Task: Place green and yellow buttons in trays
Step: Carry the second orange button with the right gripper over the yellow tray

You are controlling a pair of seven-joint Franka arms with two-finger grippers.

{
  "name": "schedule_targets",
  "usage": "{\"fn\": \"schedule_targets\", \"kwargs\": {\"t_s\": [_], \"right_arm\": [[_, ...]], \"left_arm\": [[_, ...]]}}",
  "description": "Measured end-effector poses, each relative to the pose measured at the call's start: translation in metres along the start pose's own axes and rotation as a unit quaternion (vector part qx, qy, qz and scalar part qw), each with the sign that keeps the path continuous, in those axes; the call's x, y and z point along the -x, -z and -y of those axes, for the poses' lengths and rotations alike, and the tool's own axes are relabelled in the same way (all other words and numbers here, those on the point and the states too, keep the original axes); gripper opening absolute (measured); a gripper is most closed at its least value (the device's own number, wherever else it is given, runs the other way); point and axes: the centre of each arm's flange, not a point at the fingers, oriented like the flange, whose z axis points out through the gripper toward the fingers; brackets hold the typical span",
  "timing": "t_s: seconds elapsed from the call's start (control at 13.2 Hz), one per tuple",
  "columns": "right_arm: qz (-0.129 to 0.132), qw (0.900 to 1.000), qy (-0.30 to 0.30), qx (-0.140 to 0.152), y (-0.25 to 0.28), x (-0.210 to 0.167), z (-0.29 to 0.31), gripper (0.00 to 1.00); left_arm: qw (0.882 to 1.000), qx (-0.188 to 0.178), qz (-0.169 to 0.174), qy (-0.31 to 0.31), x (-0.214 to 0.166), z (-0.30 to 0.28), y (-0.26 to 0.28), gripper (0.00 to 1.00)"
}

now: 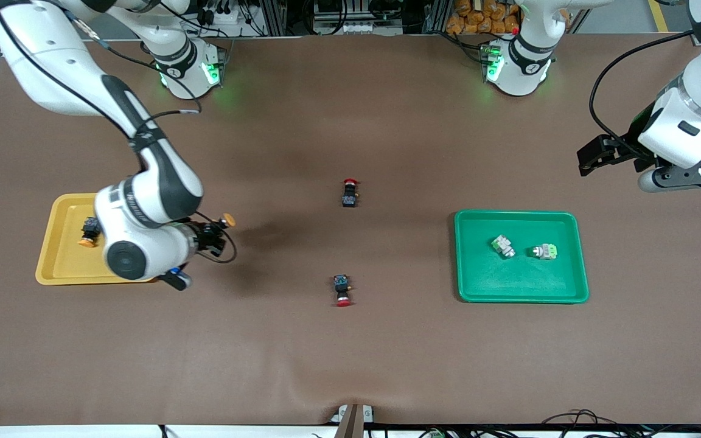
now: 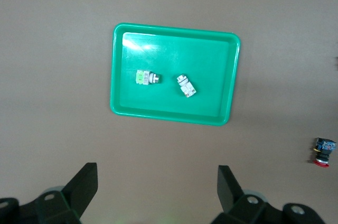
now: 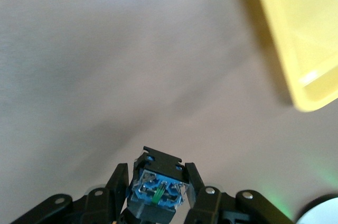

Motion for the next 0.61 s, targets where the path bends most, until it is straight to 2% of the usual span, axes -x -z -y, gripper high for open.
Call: {"fn": "schedule_targets", "kwargs": {"t_s": [0.23,0.61], "right_arm": [[0.01,0.998,0.061,-0.006,0.008,-0.037,-0.056,0.49],[-0.002,0.992,0.129,-0.009,0.005,-0.103,-0.158,0.49]], "left_arm": [[1.0,0.0,0.0,0.0,0.0,0.0,0.0,1.0],[1.0,-0.001,0.004,0.002,0.001,0.003,0.0,1.0]]}}
